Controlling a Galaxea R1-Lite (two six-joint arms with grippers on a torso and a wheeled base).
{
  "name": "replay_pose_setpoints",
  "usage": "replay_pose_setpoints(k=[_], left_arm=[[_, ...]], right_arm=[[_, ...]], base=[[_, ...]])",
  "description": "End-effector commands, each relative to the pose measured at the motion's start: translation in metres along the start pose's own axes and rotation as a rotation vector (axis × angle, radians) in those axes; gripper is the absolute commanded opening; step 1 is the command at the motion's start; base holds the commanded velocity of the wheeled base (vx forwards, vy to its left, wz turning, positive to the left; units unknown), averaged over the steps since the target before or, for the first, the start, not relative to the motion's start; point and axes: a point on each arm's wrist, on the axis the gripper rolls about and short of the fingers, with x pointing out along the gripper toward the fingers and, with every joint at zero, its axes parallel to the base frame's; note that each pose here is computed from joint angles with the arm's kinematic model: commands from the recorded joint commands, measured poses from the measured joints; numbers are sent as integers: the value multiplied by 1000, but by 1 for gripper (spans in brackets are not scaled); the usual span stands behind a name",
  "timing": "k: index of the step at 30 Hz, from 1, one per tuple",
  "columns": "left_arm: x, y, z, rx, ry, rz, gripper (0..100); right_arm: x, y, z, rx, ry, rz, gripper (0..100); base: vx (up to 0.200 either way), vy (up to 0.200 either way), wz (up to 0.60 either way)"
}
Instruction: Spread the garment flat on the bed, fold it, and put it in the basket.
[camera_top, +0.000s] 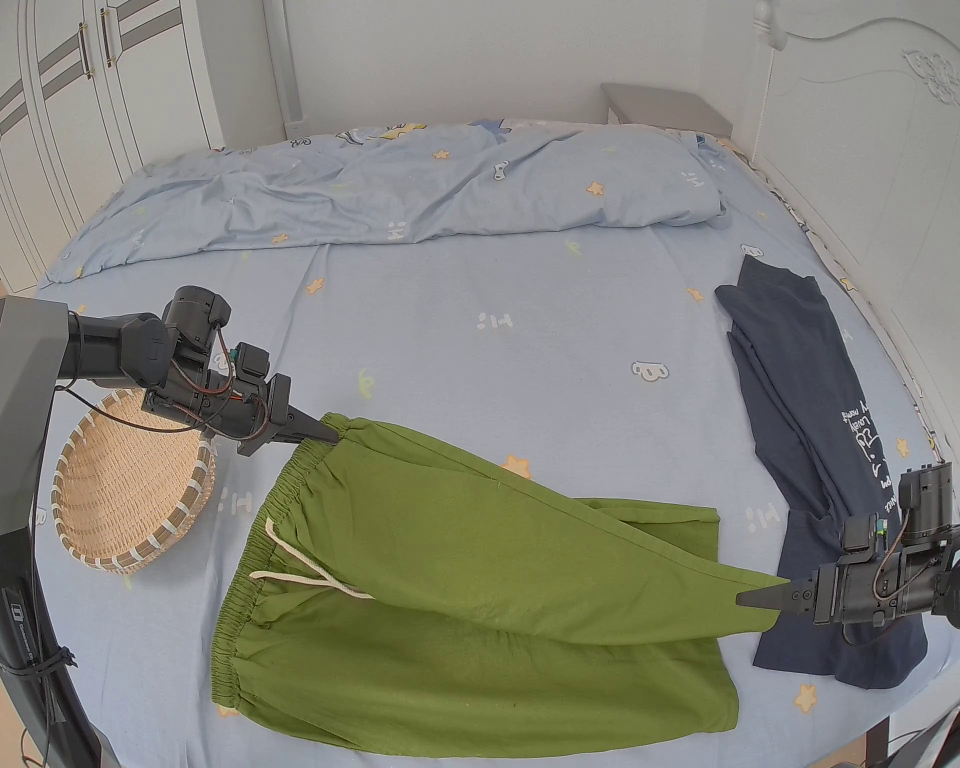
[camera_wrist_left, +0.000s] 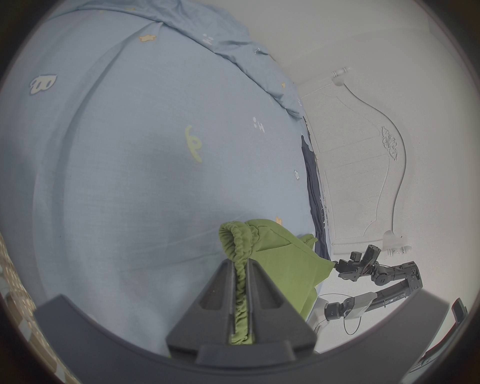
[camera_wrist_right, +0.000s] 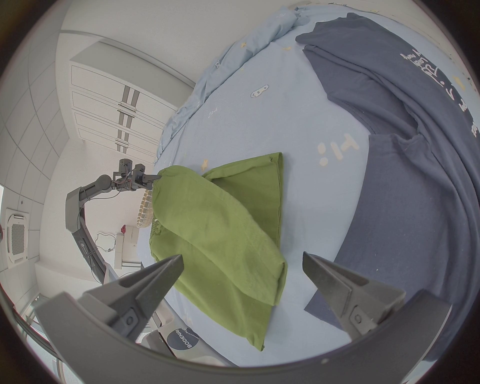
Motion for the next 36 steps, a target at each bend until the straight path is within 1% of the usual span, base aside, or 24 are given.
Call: replay_pose_setpoints(k=[1,12,14,16,17,18,19,20,24,28,33,36], left_arm=[[0,0,0,-1,0,0,0],[0,0,0,-1,0,0,0],[0,1,0,-2,-1,1,0],[-1,1,-1,1,-5,1,0],[-1,1,-1,1,-5,1,0],[-4,1,0,0,-10,2,0],[-4,1,0,0,-10,2,0],[-7,2,0,-2,-17,6,0],[-28,0,3,3,-63,20,0],[-46,-2,6,9,-104,33,0],[-64,-1,8,12,-150,52,0],[-72,3,9,12,-175,65,0]], right_arm=[[7,-6,-4,23,32,-5,0],[5,-6,-1,17,8,-7,0],[3,-5,4,7,-10,-5,0],[-1,1,16,-28,-54,7,0],[-1,1,16,-28,-54,7,0],[-5,9,28,-65,-95,24,0],[-5,9,28,-65,-95,24,0],[-8,16,38,-87,-116,34,0],[-13,38,75,-134,-132,58,0],[-18,55,102,-177,-160,79,0],[-9,62,135,-192,-165,91,0],[0,63,153,-198,-163,97,0]], base=[[0,0,0],[0,0,0],[0,0,0],[0,0,0],[0,0,0],[0,0,0],[0,0,0],[0,0,0],[0,0,0],[0,0,0],[0,0,0],[0,0,0]])
